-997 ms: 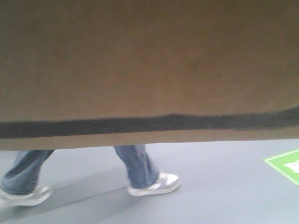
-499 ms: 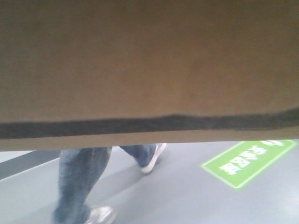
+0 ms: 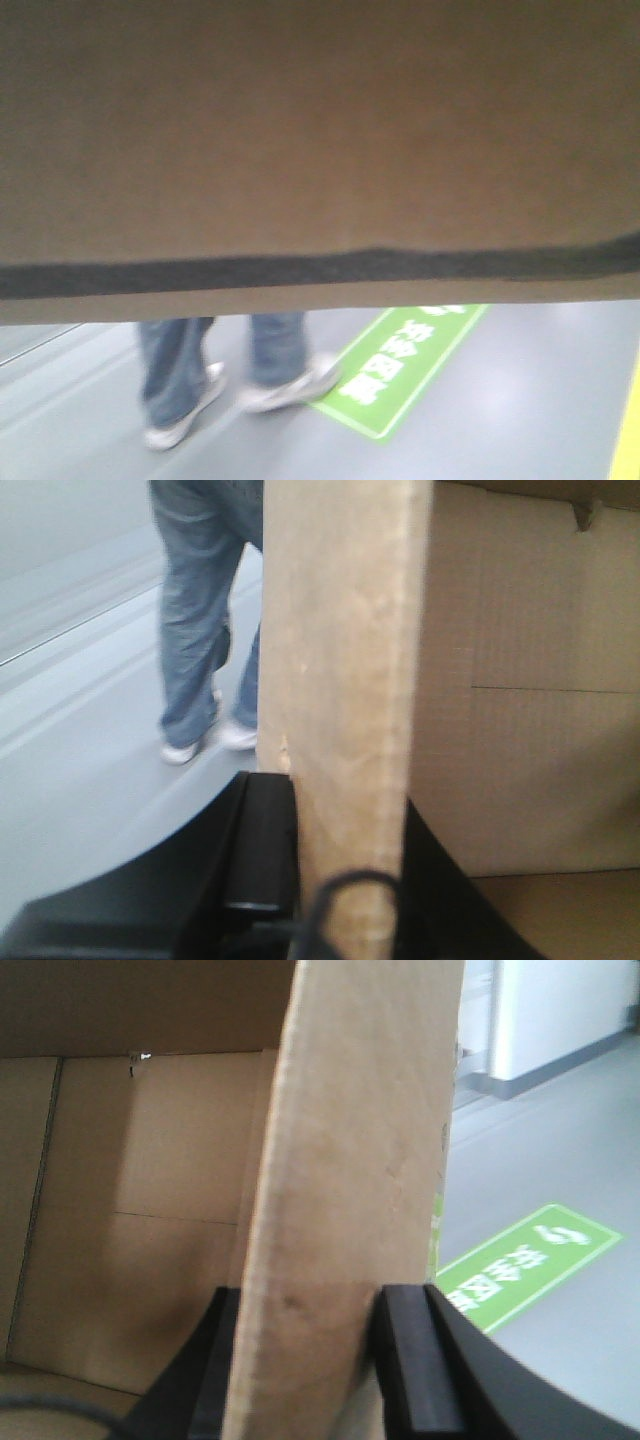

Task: Grab box from left shelf to table start
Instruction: 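Carry the held box across the floor toward the white table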

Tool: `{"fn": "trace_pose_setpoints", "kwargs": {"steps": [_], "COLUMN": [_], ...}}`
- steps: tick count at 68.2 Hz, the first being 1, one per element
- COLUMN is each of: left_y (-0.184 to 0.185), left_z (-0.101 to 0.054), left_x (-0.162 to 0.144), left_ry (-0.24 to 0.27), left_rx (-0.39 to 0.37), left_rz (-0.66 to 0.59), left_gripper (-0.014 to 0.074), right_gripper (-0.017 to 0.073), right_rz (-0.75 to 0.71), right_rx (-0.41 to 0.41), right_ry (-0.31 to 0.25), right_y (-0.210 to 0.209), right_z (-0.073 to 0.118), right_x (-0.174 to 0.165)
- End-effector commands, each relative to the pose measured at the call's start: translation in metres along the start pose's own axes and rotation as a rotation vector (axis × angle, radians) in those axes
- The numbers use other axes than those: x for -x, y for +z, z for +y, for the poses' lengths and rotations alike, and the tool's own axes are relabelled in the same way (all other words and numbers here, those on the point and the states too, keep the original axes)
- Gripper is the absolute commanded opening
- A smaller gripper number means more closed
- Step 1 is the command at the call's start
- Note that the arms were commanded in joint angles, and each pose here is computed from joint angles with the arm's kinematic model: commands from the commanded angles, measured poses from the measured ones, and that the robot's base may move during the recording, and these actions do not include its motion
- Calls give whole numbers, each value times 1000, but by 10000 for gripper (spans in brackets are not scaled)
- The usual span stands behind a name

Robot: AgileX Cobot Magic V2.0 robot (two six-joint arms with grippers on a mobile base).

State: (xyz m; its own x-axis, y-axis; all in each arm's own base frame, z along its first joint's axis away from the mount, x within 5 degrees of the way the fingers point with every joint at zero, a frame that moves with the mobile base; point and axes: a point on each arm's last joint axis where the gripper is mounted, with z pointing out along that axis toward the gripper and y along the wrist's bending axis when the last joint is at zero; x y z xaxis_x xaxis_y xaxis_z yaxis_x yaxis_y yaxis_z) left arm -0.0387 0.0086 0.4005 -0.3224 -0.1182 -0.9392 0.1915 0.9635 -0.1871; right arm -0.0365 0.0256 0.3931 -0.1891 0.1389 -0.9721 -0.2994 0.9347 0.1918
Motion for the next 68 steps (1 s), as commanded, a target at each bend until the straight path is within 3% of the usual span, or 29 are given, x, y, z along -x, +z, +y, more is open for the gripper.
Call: {"fn": "trace_pose_setpoints", "kwargs": {"steps": [1, 68], "left_y": [-8, -9], "left_z": [-2, -2], "left_x": [23, 24], "left_ry": [-11, -11], "left_rx": [-21, -21], "left_rz": [-213, -215], "left_gripper": [-93, -93], "right_gripper": [62, 62], "right_rz": [-165, -166], "right_rx": [-83, -84], "right_ry": [-60, -60], "right_y": [-2, -2], "right_z": [-5, -5], "right_x": [21, 21]}}
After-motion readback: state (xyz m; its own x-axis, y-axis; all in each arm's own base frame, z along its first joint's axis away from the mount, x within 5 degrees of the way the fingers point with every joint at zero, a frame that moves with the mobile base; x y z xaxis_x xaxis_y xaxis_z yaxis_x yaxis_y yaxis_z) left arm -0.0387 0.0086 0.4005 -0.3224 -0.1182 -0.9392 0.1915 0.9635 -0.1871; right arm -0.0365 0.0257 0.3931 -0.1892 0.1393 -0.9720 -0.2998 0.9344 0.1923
